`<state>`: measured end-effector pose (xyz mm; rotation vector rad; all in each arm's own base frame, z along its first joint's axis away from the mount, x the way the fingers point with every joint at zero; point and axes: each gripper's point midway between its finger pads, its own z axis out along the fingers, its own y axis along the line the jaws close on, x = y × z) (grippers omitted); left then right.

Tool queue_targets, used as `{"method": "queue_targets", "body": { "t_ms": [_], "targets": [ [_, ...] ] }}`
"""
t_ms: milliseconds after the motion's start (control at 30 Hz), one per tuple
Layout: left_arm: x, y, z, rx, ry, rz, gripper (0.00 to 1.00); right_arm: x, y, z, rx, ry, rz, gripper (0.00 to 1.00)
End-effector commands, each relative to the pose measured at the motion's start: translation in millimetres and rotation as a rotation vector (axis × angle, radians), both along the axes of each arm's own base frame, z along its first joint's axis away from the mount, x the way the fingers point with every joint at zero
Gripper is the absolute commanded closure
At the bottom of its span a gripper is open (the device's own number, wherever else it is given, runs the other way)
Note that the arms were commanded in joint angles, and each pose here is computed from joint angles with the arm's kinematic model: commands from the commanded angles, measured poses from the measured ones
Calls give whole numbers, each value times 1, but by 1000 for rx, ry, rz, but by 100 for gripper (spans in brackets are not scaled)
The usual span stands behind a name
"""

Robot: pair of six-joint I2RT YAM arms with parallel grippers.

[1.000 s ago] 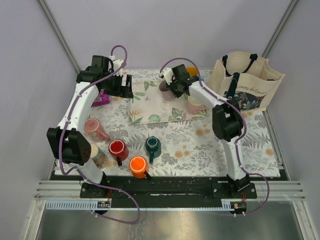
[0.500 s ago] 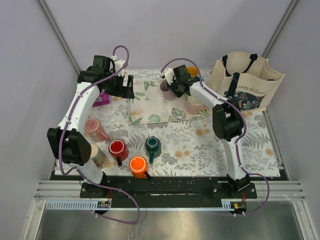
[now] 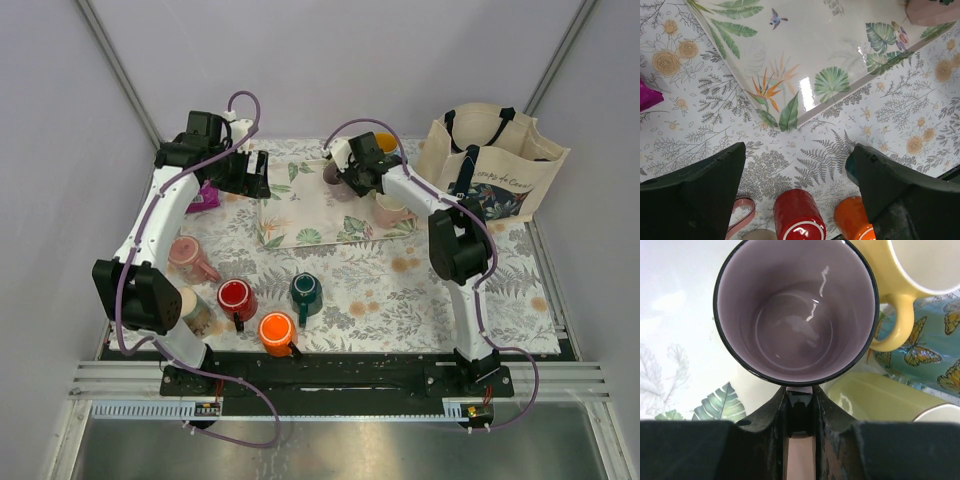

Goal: Turn the mug right side up
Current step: Place the cup on the tray.

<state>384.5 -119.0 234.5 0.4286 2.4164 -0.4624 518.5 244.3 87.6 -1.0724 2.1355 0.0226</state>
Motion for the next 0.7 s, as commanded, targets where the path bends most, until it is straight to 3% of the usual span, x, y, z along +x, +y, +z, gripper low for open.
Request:
{"method": "queue_targets", "body": {
  "t_ms": [0, 67, 300, 533, 633, 667],
  "targets": [
    [-6, -1, 23, -8, -73, -14, 8, -4, -23, 25, -39, -38, -23, 84],
    [-7, -1, 22, -6, -74, -15, 8, -4, -26, 25, -46, -39, -21, 83],
    [-9, -4, 25, -10, -81, -22, 8, -1, -26, 23, -48, -38, -13, 63],
    [-12, -2, 28, 1, -97, -23, 8, 0, -24, 30, -29, -48, -18, 61],
    [-16, -2, 29, 5, -101, -24, 8, -3, -22, 46, 2, -60, -27, 55],
    [-17, -1, 30, 11, -105, -21, 1, -6, -18, 55, 31, -63, -13, 52]
  ]
}}
